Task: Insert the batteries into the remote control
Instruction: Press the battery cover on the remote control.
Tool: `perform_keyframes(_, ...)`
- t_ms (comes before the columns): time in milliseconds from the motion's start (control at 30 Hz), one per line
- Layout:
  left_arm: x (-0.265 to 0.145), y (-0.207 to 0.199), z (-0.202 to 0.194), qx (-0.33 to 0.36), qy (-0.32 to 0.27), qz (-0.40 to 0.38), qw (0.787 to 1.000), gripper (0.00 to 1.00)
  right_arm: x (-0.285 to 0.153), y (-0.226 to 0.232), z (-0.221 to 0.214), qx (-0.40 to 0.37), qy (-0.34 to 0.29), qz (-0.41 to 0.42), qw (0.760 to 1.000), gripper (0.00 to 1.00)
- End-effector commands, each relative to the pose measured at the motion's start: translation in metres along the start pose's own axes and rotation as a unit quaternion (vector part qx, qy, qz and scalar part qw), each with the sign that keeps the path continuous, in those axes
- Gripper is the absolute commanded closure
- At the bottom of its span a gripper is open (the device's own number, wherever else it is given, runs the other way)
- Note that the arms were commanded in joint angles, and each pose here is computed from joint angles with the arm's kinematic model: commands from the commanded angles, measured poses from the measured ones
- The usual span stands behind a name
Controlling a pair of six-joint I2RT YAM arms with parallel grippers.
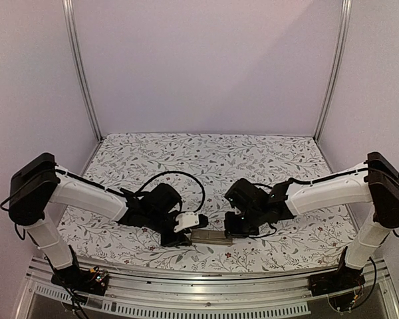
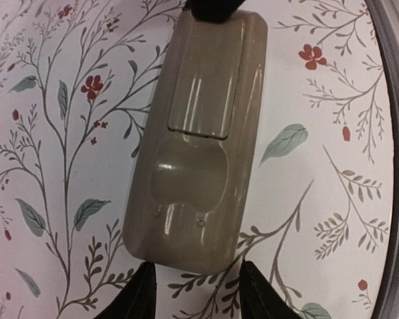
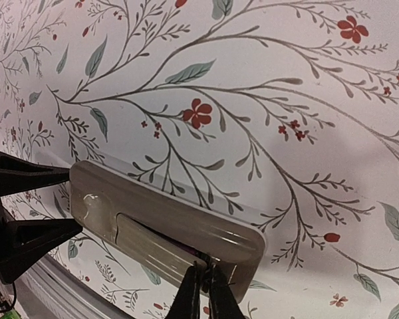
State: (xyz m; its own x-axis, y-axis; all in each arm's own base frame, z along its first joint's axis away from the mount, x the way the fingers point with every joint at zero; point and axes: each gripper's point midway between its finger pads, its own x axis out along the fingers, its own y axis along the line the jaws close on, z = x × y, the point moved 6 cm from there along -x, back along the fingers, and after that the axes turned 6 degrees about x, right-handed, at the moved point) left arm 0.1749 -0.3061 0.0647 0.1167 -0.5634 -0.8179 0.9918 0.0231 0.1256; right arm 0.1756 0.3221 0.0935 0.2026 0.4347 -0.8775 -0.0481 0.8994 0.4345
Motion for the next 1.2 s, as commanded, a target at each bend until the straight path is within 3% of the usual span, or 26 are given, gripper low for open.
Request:
perform_keyframes(0,0.005,-0.006,0.008,0.003,-0.003,-0.017,1.0,0.58,0.013,0.004,-0.004,-0.004,0.018,-0.002,1.0,0.97)
perform_keyframes(367,0.004,-0.014,0.013,0.005,-0.014,-0.039,0.999,0.61,0.027,-0.004,-0.02,-0.013,0.044,-0.044,0.998,0.97)
perform_keyframes(500,0.003,-0.013,0.012,0.005,-0.011,-0.034,0.999,0.61,0.029,-0.007,-0.026,-0.013,0.052,-0.053,0.997,0.9)
perform_keyframes(900,0.001,-0.013,0.012,0.007,-0.01,-0.028,1.0,0.62,-0.004,0.018,0.004,-0.045,-0.026,-0.065,0.997,0.8)
perform_keyframes(1167,0.001,-0.013,0.012,0.005,-0.005,-0.028,1.0,0.62,-0.012,0.03,0.011,-0.064,-0.038,-0.055,0.996,0.74)
